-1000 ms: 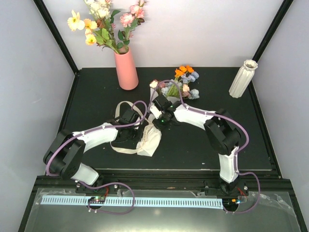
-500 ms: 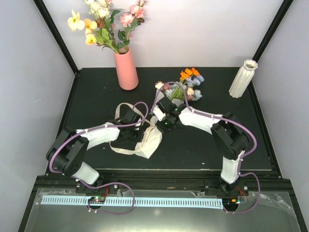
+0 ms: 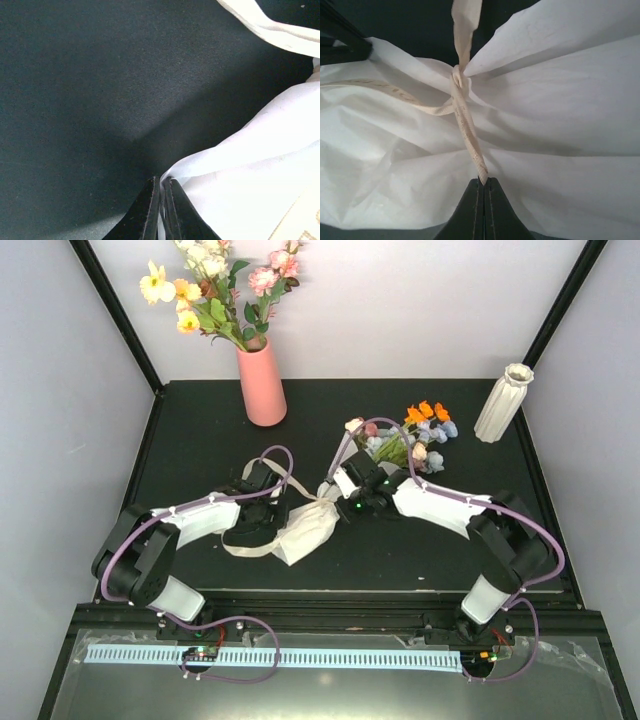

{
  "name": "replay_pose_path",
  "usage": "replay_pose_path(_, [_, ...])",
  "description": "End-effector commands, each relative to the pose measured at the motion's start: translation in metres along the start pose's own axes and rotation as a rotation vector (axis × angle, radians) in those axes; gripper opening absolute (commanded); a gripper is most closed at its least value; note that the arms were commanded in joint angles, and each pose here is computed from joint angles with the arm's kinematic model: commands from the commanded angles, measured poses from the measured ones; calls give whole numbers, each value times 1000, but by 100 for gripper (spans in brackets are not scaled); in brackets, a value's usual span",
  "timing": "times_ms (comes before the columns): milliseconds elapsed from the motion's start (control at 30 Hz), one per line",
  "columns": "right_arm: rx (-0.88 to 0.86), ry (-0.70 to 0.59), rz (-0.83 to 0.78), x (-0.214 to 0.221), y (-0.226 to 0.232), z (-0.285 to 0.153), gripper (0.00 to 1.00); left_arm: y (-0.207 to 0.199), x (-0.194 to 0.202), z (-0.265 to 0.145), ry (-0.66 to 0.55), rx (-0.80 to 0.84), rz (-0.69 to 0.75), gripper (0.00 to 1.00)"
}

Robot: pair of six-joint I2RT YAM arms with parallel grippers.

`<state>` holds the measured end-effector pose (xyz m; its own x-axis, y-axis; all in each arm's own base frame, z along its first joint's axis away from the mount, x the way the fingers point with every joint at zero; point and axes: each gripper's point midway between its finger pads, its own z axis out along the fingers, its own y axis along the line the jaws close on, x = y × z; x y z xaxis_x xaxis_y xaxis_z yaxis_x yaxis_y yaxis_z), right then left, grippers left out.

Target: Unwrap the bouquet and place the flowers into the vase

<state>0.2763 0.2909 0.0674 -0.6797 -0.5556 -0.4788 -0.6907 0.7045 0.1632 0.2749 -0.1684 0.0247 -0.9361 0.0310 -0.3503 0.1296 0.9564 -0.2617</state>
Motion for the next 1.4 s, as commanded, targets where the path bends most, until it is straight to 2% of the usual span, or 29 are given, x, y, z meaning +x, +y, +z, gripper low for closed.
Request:
replay_pose_path(0, [-25,-73,16,-8,2,-19,2,15,4,-4,2,-42,-52,6])
replay_pose_path(267, [-18,-66,83,10,2,-32,5,14,0,-7,-17,-30,-77,6])
replay_pose_path(467, [-140,-49,150,29,22,-32,15,-8,-6,-11,-56,100,-31,6])
replay_pose_path(633, [-262,-60,195,24,43,-36,19,-19,-9,-18,-74,126,25,6])
replay_pose_path(767, [-253,-114,178,9,44,-51,23,-20,-7,-22,-77,119,47,6])
replay_pose_path(900, [-202,-146,144,-6,39,-63,33,-23,-6,-28,-93,127,65,8])
replay_pose_path(1033, [-151,-117,124,-13,30,-56,35,-24,-7,-34,-109,126,79,14])
replay_pose_path(1167, [-110,-83,113,-22,23,-45,37,-25,-6,-40,-108,119,91,32])
replay_pose_path(1367, [-98,-27,109,-24,20,-28,38,-26,-8,-59,-144,121,113,47])
